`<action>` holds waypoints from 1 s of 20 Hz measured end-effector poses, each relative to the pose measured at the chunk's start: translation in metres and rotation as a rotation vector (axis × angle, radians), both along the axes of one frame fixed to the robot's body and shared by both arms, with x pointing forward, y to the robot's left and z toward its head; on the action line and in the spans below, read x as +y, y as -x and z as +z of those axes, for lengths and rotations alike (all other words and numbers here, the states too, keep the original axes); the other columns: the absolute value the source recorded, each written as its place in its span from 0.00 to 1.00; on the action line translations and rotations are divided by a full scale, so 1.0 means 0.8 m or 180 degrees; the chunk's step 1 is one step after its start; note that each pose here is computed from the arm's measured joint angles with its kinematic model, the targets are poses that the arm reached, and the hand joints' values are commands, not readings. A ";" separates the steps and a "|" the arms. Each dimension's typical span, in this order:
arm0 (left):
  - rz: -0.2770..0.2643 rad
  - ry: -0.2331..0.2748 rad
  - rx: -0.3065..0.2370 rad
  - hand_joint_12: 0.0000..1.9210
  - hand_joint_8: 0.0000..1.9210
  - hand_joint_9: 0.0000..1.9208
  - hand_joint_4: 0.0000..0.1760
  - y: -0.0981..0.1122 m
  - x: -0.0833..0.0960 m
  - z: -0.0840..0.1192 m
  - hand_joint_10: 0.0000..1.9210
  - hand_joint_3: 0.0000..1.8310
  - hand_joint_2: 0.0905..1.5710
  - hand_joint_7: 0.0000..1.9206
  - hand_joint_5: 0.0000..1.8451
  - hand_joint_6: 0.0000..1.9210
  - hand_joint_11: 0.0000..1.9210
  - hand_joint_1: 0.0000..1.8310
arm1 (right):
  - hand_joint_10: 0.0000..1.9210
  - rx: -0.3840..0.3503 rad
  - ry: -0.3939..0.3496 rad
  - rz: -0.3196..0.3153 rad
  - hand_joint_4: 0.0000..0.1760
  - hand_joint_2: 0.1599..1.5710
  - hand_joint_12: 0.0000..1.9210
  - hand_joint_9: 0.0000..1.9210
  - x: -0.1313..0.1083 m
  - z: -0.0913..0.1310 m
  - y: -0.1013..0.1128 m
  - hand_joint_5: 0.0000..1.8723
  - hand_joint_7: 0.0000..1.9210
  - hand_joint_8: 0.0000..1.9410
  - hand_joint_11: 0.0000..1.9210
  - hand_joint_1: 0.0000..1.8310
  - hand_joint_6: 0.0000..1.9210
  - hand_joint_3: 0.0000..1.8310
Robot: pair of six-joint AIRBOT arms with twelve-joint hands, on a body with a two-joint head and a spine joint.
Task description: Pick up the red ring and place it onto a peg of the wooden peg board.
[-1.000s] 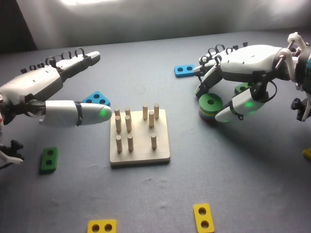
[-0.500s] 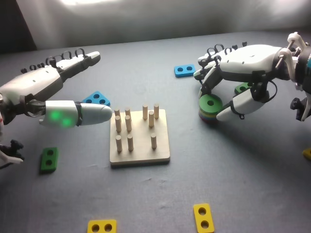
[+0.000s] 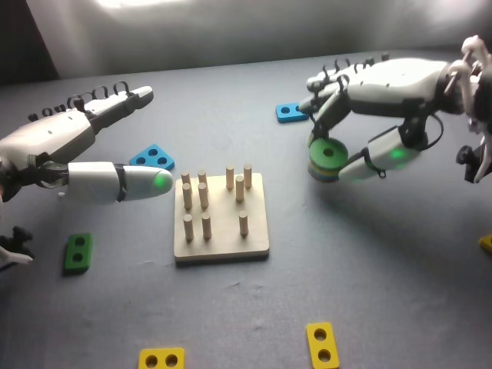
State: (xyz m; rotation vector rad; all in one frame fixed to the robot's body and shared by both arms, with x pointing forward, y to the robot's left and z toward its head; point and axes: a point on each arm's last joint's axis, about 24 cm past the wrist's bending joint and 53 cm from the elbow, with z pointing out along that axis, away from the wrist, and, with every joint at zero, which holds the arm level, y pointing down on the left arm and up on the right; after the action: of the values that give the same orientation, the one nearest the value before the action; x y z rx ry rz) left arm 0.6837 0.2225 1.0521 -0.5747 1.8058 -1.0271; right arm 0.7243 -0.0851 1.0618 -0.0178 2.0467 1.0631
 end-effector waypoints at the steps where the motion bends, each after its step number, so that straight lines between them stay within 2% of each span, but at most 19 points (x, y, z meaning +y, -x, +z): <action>1: 0.0016 0.0002 -0.0002 0.00 0.00 0.00 1.00 0.000 0.002 0.000 0.00 0.00 0.52 0.00 0.00 0.00 0.00 0.21 | 0.00 0.0007 -0.0068 0.0014 0.00 0.70 0.00 0.01 0.002 0.006 0.000 0.49 0.16 0.00 0.00 0.62 0.58 0.00; 7: 0.0084 0.0004 0.0004 0.00 0.00 0.00 1.00 -0.003 0.011 -0.001 0.00 0.00 0.52 0.00 0.00 0.00 0.00 0.20 | 0.00 -0.0104 -0.0252 0.0306 0.00 0.71 0.00 0.00 0.026 0.042 0.027 0.47 0.14 0.00 0.00 0.60 0.60 0.00; 10: 0.0090 -0.0018 0.0028 0.00 0.00 0.00 1.00 -0.002 0.014 -0.005 0.00 0.00 0.51 0.00 0.00 0.00 0.00 0.20 | 0.00 -0.0134 -0.0307 0.0541 0.00 0.70 0.00 0.00 0.051 0.052 0.046 0.48 0.13 0.00 0.00 0.62 0.58 0.00; 12: 0.0097 -0.0013 0.0025 0.00 0.00 0.00 0.97 -0.002 0.014 -0.005 0.00 0.00 0.52 0.00 0.00 0.00 0.00 0.21 | 0.00 -0.0171 -0.0326 0.0652 0.00 0.70 0.00 0.00 0.063 0.059 0.055 0.49 0.13 0.00 0.00 0.61 0.57 0.00; 14: 0.0101 -0.0019 0.0021 0.00 0.00 0.00 1.00 -0.003 0.015 -0.004 0.00 0.00 0.51 0.00 0.00 0.00 0.00 0.19 | 0.00 -0.0206 -0.0373 0.0750 0.00 0.69 0.00 0.00 0.075 0.069 0.063 0.50 0.15 0.00 0.00 0.61 0.56 0.00; 18: 0.0103 -0.0018 0.0027 0.00 0.00 0.00 0.98 -0.003 0.015 -0.005 0.00 0.00 0.52 0.00 0.00 0.00 0.00 0.18 | 0.00 -0.0227 -0.0354 0.0924 0.00 0.69 0.00 0.00 0.092 0.073 0.079 0.50 0.17 0.00 0.00 0.60 0.56 0.00; 19: 0.0103 -0.0019 0.0026 0.00 0.00 0.00 0.92 -0.003 0.015 -0.005 0.00 0.00 0.53 0.00 0.00 0.00 0.00 0.17 | 0.00 -0.0237 -0.0344 0.0977 0.00 0.68 0.01 0.02 0.097 0.073 0.084 0.52 0.19 0.01 0.02 0.61 0.53 0.00; 20: 0.0103 -0.0018 0.0027 0.00 0.00 0.00 0.93 -0.003 0.015 -0.005 0.00 0.00 0.53 0.00 0.00 0.00 0.00 0.18 | 0.01 -0.0245 -0.0376 0.1035 0.00 0.67 0.12 0.02 0.105 0.077 0.088 0.54 0.19 0.01 0.00 0.62 0.50 0.00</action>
State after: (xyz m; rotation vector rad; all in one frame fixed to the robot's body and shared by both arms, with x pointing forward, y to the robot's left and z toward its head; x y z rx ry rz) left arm 0.6857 0.2347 1.0483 -0.6038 1.8006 -0.9989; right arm 0.6540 -0.0011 1.1236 -0.3357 1.9492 1.3589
